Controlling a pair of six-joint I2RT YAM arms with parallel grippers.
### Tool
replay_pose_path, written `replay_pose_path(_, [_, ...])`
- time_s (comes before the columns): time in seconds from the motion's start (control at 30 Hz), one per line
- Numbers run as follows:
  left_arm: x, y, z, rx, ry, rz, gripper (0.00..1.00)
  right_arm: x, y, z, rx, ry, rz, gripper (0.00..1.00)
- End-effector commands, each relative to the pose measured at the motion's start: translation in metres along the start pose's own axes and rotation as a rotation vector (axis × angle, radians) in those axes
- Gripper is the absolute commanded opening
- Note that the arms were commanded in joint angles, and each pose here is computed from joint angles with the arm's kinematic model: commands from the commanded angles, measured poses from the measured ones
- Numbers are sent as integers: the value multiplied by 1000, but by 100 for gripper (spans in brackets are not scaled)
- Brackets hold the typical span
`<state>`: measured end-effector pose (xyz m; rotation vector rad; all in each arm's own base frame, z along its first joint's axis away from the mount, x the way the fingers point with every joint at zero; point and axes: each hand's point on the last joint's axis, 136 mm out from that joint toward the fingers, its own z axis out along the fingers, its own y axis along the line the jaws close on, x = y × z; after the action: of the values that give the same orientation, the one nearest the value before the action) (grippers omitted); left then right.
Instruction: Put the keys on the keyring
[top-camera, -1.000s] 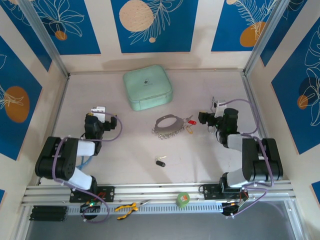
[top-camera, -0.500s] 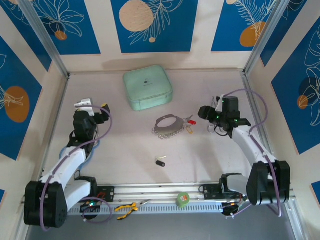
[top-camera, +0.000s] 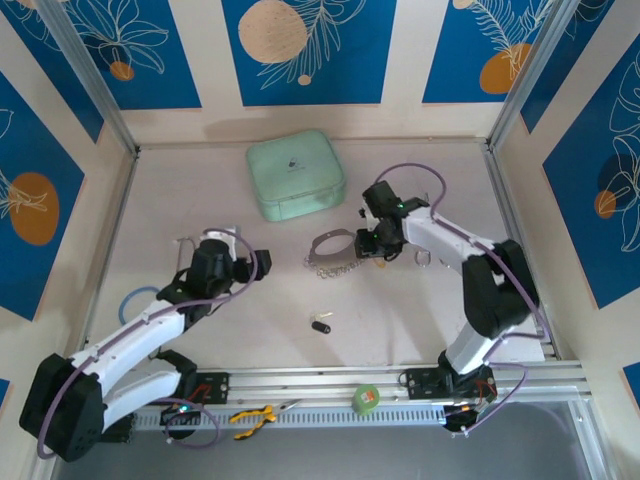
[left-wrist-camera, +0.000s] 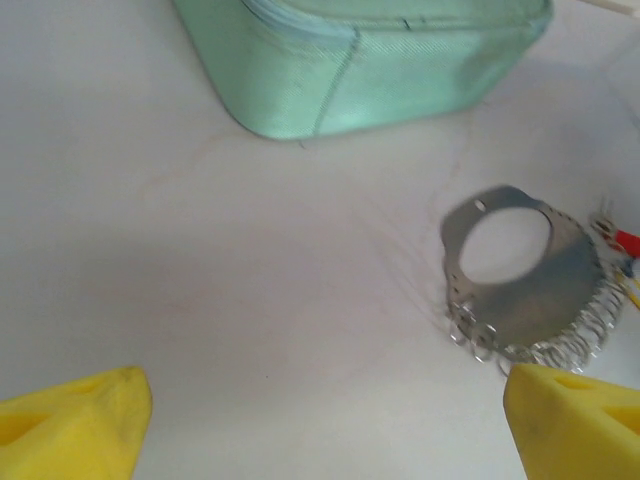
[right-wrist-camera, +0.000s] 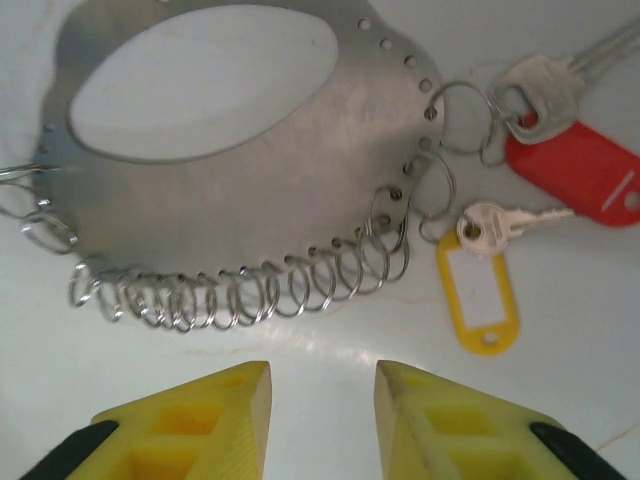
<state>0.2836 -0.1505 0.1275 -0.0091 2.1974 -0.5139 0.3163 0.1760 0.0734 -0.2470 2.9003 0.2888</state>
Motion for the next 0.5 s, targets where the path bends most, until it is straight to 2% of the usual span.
replay_pose_path(0.0, [19,4,-1,-39,27,-61,90,-2,-9,7,105,59,-39,31])
replay_pose_path(0.1, [25,2,-2,-40,32,-55,90,-11,-8,15,140,76,-56,26])
replay_pose_path(0.47, [23,1,-5,-41,9,-46,90,-23,-15,35,256,163,-101,25])
